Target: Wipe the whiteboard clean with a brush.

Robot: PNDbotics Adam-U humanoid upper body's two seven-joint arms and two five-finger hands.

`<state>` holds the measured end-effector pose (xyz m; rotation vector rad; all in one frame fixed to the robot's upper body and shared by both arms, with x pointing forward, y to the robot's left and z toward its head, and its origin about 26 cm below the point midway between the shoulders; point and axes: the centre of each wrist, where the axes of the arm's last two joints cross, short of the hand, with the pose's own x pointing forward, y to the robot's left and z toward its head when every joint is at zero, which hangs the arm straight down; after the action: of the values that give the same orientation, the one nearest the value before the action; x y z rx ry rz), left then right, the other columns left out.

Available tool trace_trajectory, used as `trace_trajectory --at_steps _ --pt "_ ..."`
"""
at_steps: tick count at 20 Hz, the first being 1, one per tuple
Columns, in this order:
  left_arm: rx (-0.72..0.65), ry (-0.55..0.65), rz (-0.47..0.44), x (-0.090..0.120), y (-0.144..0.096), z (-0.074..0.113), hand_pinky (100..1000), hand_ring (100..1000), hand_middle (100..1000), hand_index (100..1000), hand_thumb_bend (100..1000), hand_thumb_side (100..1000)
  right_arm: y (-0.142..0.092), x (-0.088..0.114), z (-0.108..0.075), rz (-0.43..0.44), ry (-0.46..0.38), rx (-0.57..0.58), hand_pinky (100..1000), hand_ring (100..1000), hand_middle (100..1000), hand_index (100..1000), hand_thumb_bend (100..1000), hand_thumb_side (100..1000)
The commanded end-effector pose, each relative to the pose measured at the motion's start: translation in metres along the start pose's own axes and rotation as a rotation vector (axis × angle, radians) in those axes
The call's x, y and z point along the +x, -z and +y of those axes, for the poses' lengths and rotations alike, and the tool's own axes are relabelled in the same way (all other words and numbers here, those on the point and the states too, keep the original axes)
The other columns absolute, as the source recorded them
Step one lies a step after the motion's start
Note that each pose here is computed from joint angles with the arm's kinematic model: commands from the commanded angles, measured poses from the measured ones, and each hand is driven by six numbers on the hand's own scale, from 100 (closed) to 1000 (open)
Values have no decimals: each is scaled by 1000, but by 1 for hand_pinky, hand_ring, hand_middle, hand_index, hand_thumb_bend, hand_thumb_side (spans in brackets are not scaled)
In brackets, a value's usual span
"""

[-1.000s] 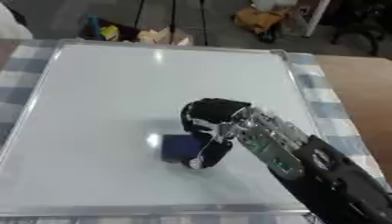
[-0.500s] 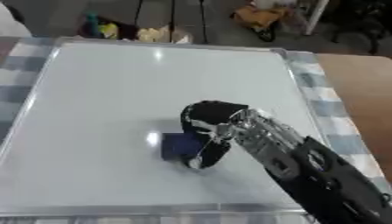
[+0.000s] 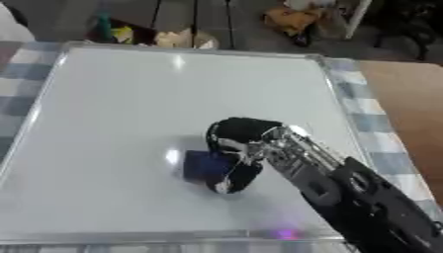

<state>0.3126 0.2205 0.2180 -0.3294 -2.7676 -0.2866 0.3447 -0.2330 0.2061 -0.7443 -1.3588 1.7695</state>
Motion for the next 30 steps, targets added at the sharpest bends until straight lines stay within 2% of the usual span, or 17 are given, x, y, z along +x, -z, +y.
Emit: trace_trajectory --at_steps 1,4,18,30 --pt "-15 1 -28 5 6 -1 380 707 603 590 150 935 -5 -4 -7 12 -2 -24 692 712 561 100 216 264" --pt "-16 0 -28 5 6 -1 380 707 603 590 150 934 -5 -5 -7 14 0 -32 687 705 529 100 207 268" --pt "-15 1 -27 5 6 -1 381 707 603 590 149 934 -14 -10 -11 44 -15 -57 686 700 493 100 164 270" --pt "-13 5 -23 5 5 0 381 707 604 589 149 933 -33 -21 -22 122 -39 -95 696 700 474 100 112 282"
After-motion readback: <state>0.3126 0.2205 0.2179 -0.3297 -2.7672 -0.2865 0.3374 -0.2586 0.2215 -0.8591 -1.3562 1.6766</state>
